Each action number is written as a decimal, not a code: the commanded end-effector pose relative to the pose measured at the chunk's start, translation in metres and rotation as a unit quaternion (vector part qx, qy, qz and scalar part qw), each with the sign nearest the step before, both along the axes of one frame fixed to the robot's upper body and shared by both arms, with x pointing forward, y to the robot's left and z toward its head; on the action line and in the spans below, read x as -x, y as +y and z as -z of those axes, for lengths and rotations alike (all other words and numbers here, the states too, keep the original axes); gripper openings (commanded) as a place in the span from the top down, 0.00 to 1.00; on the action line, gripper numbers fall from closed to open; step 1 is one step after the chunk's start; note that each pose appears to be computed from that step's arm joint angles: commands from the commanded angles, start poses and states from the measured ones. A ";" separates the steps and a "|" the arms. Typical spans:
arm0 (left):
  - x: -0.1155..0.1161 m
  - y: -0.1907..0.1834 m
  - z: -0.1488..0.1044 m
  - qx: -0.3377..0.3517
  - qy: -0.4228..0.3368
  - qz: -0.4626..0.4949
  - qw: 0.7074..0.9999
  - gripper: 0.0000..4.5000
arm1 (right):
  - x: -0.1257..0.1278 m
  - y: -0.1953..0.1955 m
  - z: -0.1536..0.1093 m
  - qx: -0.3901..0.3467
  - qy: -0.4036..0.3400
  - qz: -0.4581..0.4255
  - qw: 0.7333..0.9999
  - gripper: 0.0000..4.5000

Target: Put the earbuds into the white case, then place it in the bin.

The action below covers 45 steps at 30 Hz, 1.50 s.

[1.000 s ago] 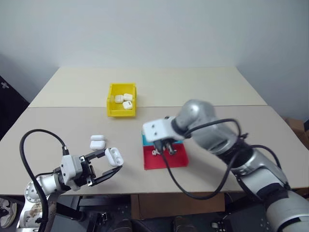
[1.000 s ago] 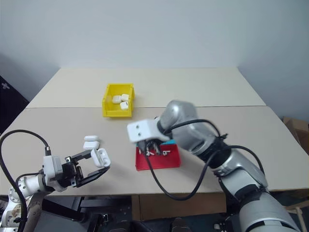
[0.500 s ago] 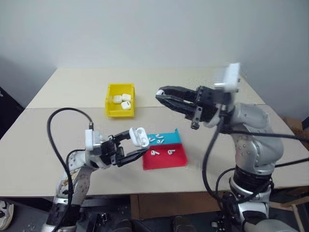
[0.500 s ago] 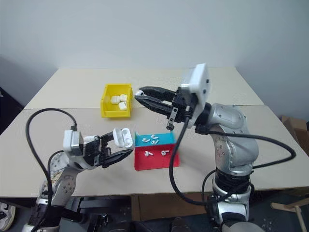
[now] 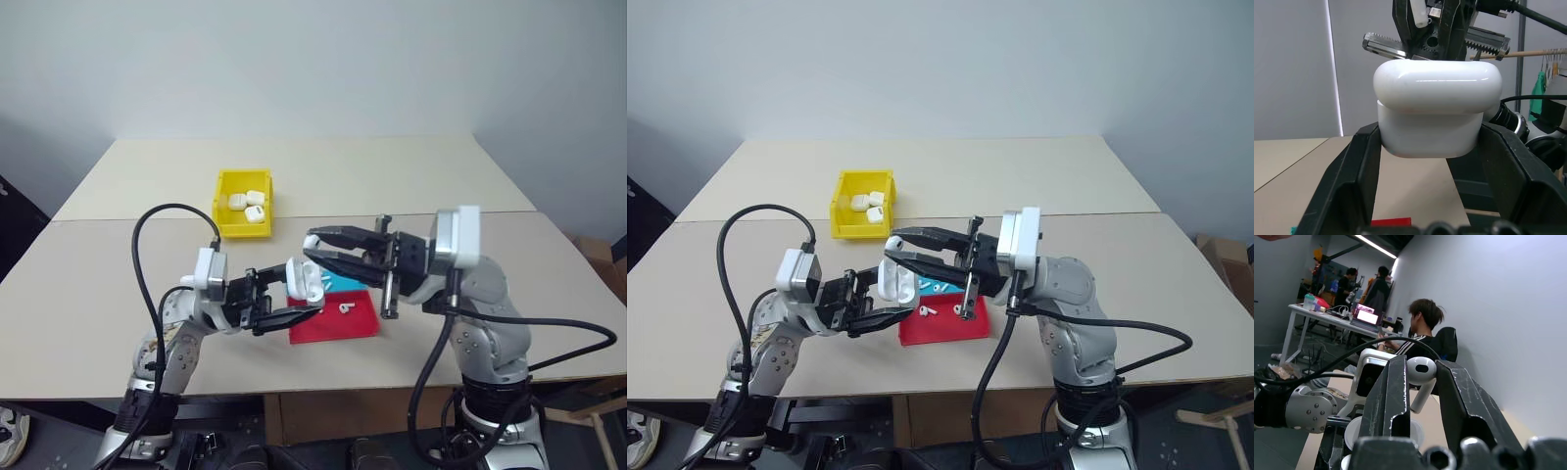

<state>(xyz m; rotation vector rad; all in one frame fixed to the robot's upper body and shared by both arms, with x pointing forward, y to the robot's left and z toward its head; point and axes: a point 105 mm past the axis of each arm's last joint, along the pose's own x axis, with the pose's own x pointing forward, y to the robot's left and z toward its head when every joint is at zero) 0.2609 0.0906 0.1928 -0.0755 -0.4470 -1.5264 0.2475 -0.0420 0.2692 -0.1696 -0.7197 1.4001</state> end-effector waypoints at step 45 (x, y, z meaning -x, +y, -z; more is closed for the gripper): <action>-0.003 -0.003 -0.003 0.003 -0.028 -0.006 1.000 0.39 | -0.004 0.000 0.040 0.132 -0.046 -0.004 0.990 0.53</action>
